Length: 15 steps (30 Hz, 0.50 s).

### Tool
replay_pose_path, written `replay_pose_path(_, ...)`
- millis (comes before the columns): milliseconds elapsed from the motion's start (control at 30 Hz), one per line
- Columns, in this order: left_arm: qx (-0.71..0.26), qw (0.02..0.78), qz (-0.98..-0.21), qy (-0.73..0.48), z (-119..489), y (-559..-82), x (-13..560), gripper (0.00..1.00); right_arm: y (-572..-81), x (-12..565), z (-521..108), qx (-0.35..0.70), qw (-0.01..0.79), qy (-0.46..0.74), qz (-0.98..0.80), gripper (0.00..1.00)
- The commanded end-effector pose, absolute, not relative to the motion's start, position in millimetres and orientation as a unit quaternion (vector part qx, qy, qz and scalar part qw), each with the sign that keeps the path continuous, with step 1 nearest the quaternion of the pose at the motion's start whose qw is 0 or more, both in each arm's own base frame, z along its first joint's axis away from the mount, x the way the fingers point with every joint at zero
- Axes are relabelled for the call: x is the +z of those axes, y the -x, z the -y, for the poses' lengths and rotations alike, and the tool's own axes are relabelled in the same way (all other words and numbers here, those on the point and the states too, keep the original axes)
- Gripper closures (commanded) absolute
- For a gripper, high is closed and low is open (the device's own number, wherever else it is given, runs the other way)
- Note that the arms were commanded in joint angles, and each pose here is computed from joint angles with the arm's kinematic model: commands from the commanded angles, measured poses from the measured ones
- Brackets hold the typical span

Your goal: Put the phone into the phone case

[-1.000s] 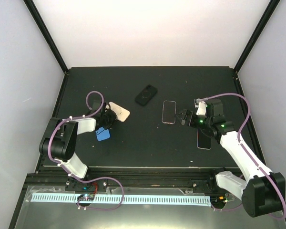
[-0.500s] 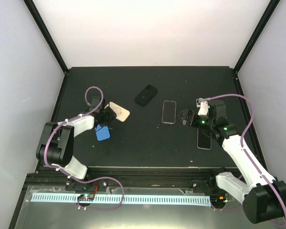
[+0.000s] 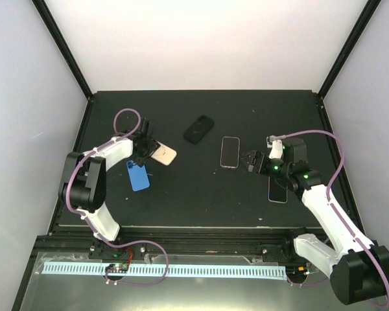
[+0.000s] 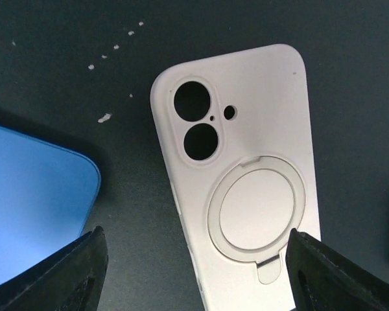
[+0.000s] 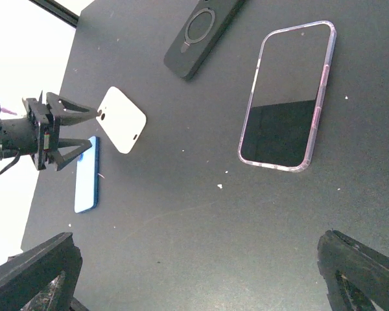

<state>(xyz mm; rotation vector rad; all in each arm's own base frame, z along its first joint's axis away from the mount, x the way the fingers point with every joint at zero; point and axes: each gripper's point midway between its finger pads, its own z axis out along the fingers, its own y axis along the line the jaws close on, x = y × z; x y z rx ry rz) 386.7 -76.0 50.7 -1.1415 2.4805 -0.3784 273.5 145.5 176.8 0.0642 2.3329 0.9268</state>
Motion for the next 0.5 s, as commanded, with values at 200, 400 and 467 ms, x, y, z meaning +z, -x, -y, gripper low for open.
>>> replay_pose_path(200,-0.05,0.155,-0.887,0.432,87,-390,54,0.07,-275,185,-147,0.347,0.322,-0.005,-0.881,0.0)
replay_pose_path(400,-0.044,0.133,-0.89,0.433,96,-398,47,0.01,-275,184,-148,0.35,0.321,-0.003,-0.88,0.0)
replay_pose_path(467,-0.044,0.132,-0.891,0.433,99,-401,47,0.01,-276,185,-150,0.354,0.321,-0.002,-0.879,0.0)
